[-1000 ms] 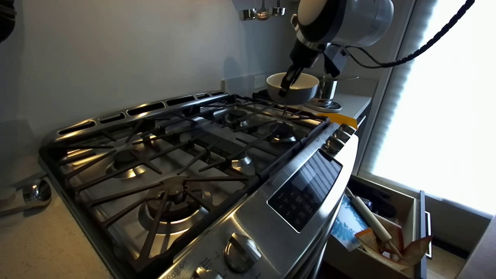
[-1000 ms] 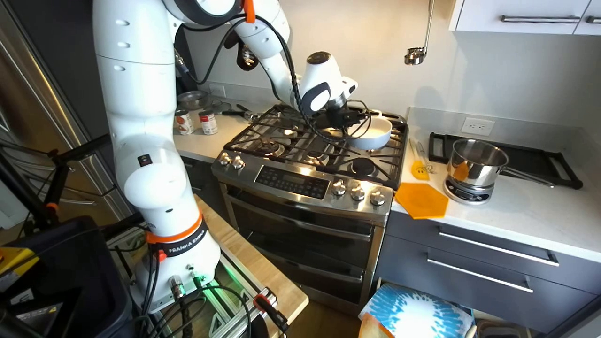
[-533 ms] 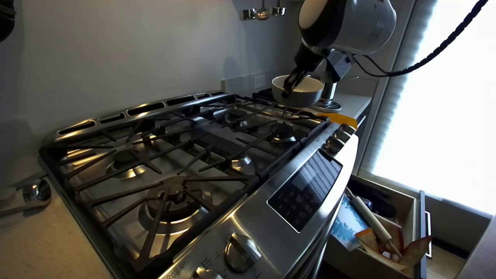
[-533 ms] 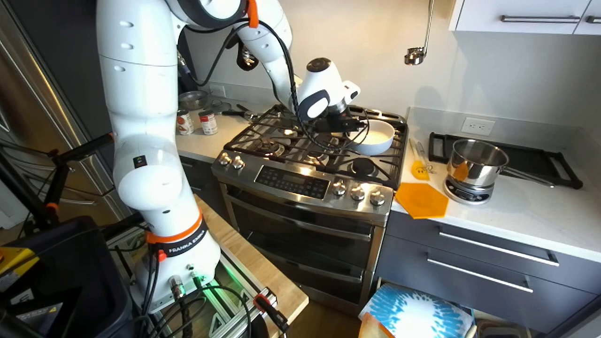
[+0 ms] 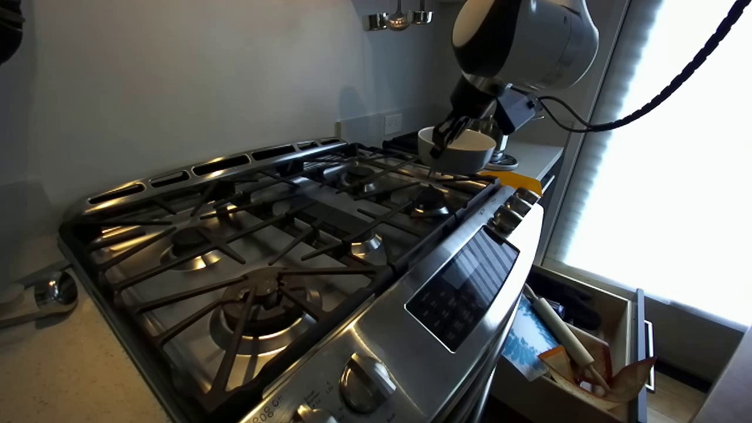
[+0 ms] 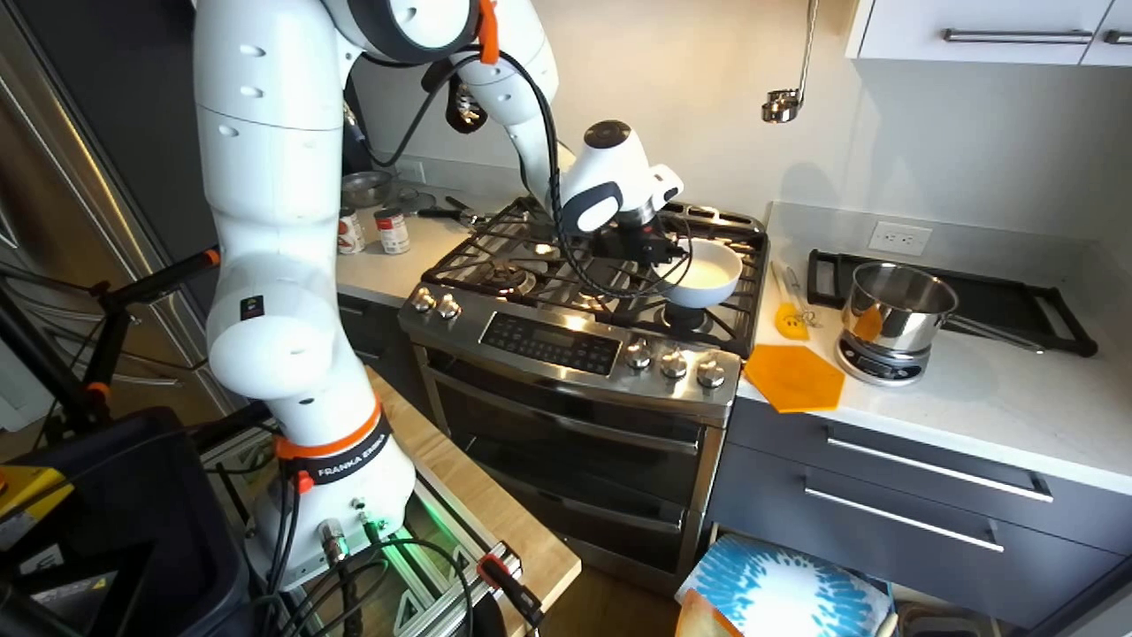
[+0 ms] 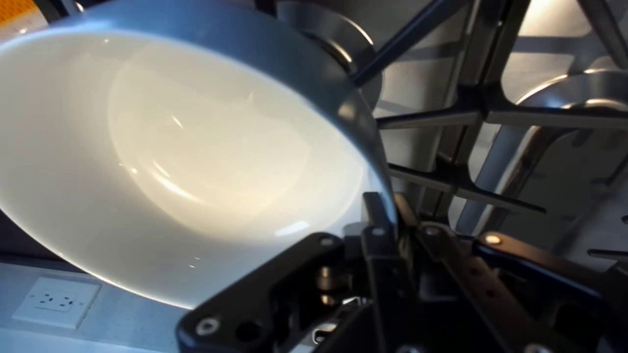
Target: Put the bowl on the back right plate of the stove
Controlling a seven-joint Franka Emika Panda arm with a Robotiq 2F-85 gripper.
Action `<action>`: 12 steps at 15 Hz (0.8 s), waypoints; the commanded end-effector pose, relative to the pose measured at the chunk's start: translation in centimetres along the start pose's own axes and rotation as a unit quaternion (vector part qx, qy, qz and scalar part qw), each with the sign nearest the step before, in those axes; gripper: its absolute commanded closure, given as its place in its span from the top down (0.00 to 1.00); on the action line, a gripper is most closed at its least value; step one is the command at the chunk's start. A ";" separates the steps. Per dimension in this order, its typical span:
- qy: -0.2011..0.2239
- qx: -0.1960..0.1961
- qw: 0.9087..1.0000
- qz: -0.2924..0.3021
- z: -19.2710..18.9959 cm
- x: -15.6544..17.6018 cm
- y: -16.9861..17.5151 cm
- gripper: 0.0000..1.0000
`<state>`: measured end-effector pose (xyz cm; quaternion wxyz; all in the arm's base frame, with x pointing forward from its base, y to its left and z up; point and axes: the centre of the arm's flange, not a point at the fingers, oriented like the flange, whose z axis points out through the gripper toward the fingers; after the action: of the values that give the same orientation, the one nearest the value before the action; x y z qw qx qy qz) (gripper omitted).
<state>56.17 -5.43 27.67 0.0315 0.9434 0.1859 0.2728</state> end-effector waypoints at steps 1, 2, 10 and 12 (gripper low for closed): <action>-0.004 -0.030 1.000 0.002 0.5 -0.6 1.3 0.02; -0.007 -0.033 0.999 0.000 0.8 -0.8 1.5 0.02; -0.012 -0.042 0.998 -0.051 2.7 0.5 0.0 0.02; -0.011 -0.042 0.997 -0.058 2.9 0.9 -0.5 0.02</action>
<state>56.97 -5.44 25.34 0.0709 0.9389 0.2198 0.2554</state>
